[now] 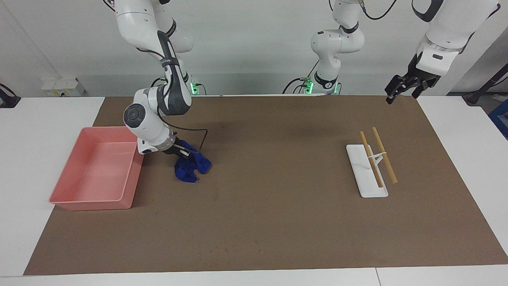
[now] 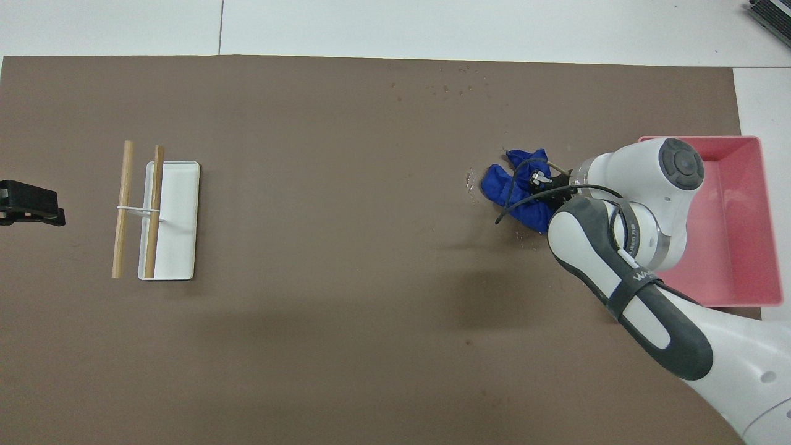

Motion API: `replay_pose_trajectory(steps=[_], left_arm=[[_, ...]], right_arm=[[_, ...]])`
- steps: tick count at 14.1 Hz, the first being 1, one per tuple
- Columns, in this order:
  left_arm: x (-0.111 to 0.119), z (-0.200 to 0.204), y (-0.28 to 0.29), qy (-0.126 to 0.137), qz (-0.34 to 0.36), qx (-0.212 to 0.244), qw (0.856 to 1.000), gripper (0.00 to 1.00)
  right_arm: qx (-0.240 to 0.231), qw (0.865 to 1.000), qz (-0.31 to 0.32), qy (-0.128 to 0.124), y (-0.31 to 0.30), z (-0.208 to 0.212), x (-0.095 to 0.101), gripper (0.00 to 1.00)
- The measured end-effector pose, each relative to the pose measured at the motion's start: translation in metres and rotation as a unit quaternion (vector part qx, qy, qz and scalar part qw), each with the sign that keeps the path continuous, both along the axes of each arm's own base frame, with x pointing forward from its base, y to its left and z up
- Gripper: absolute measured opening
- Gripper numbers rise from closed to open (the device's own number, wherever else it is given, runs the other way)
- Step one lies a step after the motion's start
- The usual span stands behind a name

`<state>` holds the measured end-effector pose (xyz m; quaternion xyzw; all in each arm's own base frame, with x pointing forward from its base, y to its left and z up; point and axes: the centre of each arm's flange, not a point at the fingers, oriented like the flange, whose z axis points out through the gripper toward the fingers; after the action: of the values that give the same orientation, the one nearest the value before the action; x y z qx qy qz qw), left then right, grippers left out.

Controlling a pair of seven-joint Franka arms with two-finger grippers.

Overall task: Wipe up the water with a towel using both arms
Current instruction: 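Lower the cloth into the pink bin and open the right gripper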

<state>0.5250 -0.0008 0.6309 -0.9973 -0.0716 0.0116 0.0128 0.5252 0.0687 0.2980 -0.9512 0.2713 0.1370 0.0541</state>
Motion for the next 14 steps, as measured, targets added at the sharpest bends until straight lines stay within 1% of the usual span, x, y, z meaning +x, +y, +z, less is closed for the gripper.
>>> replay_pose_trajectory(steps=[3,4,5,8,9,12,14], left_arm=[[0.005,-0.009,-0.007,0.009,-0.009,-0.001,1.0,1.0],[0.005,-0.01,-0.008,0.01,-0.009,-0.001,1.0,1.0],[0.005,-0.01,-0.008,0.01,-0.009,-0.001,1.0,1.0],[0.005,-0.013,-0.005,0.014,-0.01,-0.001,1.0,1.0],[0.005,-0.016,-0.004,0.014,-0.015,-0.001,1.0,1.0],[0.011,-0.025,-0.002,-0.005,-0.025,-0.002,1.0,1.0],[0.014,-0.029,-0.001,-0.005,-0.027,-0.002,1.0,1.0]], right_arm=[[-0.003,1.0,0.001,0.022,-0.004,0.004,-0.026,0.13],[-0.003,1.0,0.002,0.026,-0.006,0.01,-0.03,0.13],[-0.003,1.0,0.0,0.022,-0.008,0.02,-0.031,0.13],[-0.002,1.0,-0.006,-0.02,-0.014,0.069,-0.024,0.13],[-0.001,0.999,-0.005,-0.032,-0.015,0.094,-0.022,0.13],[0.003,0.998,-0.007,-0.063,-0.027,0.179,-0.012,0.13],[-0.017,0.997,-0.01,-0.079,-0.048,0.229,-0.006,0.13]])
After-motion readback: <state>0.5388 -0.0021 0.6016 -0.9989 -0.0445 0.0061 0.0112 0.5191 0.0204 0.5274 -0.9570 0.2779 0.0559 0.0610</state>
